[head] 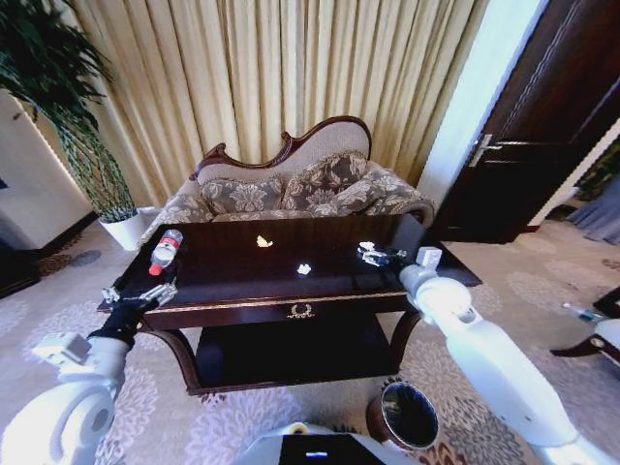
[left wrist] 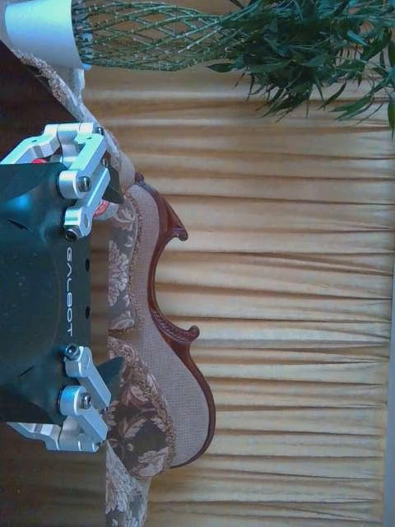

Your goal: Move to the front of the table and place the trash on the table into the trash bin.

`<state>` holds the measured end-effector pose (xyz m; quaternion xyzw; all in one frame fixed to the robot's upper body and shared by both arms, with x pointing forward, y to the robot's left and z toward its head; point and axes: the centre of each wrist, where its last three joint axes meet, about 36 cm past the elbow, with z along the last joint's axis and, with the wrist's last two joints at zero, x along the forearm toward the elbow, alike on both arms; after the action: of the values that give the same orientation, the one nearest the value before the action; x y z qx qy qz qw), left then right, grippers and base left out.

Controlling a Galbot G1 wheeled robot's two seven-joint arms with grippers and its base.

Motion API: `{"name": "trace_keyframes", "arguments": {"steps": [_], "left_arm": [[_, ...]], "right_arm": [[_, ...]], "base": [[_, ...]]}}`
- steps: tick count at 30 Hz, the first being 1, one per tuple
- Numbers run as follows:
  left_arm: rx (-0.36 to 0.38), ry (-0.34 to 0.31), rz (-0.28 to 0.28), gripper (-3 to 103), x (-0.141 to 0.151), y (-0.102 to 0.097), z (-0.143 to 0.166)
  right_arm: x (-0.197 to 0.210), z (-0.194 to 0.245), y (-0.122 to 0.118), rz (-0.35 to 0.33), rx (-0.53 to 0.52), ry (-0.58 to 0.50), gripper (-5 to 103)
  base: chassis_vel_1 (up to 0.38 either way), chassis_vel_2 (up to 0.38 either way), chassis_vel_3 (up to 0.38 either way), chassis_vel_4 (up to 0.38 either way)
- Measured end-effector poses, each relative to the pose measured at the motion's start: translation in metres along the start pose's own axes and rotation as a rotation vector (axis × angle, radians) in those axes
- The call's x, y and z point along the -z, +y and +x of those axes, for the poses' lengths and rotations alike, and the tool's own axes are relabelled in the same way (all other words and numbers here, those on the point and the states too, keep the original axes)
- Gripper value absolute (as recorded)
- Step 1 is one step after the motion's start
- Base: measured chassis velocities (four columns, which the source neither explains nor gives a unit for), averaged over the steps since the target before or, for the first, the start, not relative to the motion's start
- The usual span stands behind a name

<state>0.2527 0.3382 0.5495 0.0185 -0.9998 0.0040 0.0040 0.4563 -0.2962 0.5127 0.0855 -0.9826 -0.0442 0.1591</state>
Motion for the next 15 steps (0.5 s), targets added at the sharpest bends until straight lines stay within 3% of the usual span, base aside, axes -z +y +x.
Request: {"name": "trace_keyframes", "arguments": {"steps": [15], "left_arm": [[0.006, 0.010, -0.001, 100, -0.004, 0.001, -0.002]], "right_arm": [[0.005, -0.023, 0.003, 0.010, 0.005, -0.005, 100]], "base": [[0.000, 0.000, 0.000, 0.000]]}}
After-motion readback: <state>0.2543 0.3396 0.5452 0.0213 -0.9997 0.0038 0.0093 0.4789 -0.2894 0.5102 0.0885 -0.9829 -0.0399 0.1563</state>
